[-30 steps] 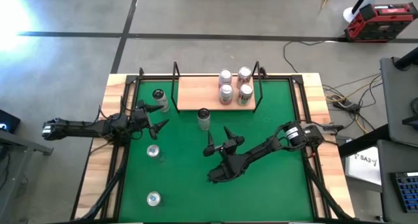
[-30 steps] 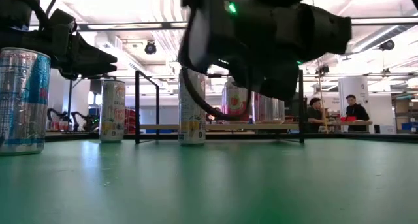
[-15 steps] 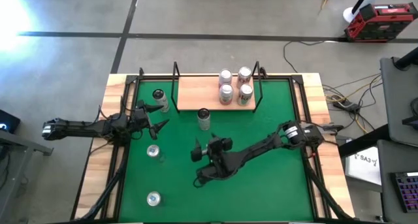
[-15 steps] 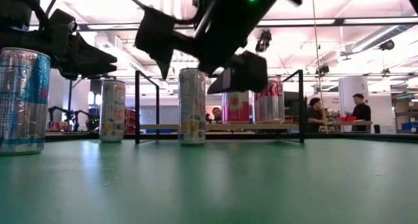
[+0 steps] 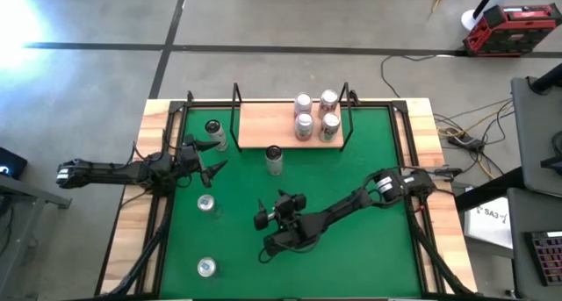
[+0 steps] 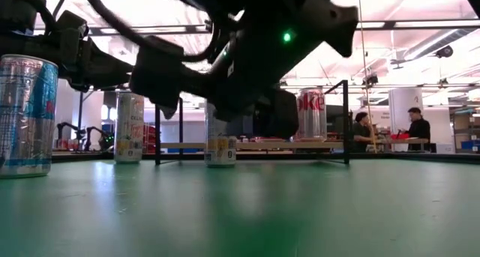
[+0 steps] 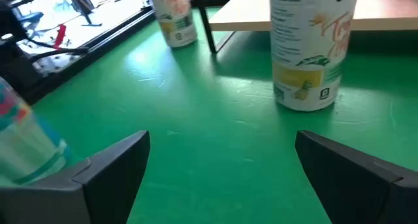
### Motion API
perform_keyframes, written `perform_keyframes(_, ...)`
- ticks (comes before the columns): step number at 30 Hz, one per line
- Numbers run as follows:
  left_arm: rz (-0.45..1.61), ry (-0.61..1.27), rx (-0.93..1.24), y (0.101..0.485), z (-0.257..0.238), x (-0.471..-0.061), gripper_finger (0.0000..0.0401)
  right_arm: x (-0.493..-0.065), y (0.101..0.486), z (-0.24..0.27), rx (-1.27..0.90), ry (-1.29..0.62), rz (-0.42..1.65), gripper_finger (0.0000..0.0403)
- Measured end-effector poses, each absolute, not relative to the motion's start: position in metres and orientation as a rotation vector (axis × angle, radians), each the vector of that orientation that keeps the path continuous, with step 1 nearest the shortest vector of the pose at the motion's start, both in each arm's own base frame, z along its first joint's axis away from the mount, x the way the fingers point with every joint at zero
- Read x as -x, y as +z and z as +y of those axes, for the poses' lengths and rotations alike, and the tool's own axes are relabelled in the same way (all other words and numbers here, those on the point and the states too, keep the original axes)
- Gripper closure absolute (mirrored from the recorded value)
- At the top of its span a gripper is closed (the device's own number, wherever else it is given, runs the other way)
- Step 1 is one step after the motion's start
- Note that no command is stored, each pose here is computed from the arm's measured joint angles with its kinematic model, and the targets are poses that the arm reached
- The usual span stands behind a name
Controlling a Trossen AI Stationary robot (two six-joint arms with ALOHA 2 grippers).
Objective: Place canned beverage on shelf
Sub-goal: Put the right black and white soda can on the shelf
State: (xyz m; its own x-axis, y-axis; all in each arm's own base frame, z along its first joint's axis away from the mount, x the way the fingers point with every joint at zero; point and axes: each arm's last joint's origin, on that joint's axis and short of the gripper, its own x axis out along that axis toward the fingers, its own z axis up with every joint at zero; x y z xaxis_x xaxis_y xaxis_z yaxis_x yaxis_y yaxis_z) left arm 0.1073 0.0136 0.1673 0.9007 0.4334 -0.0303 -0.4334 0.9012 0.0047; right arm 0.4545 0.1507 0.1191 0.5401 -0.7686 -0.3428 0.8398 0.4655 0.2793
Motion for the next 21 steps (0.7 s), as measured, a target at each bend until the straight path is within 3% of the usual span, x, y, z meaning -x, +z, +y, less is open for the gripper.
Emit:
perform_keyframes(10,0.033,0.448,0.002,0.167,0.014,-0.107,0.0069,-0.469,0.135,0.148,-0.308,-0.869,0.244,0.0029)
perform_keyframes(18,0.032,0.449,0.002,0.167,0.014,-0.107,0.0069,-0.493,0.155,0.137,-0.359,-0.620,0.205,0.0029)
perform_keyframes(21,0.032,0.448,0.002,0.167,0.014,-0.107,0.0069,-0.495,0.158,0.137,-0.376,-0.623,0.167,0.0029)
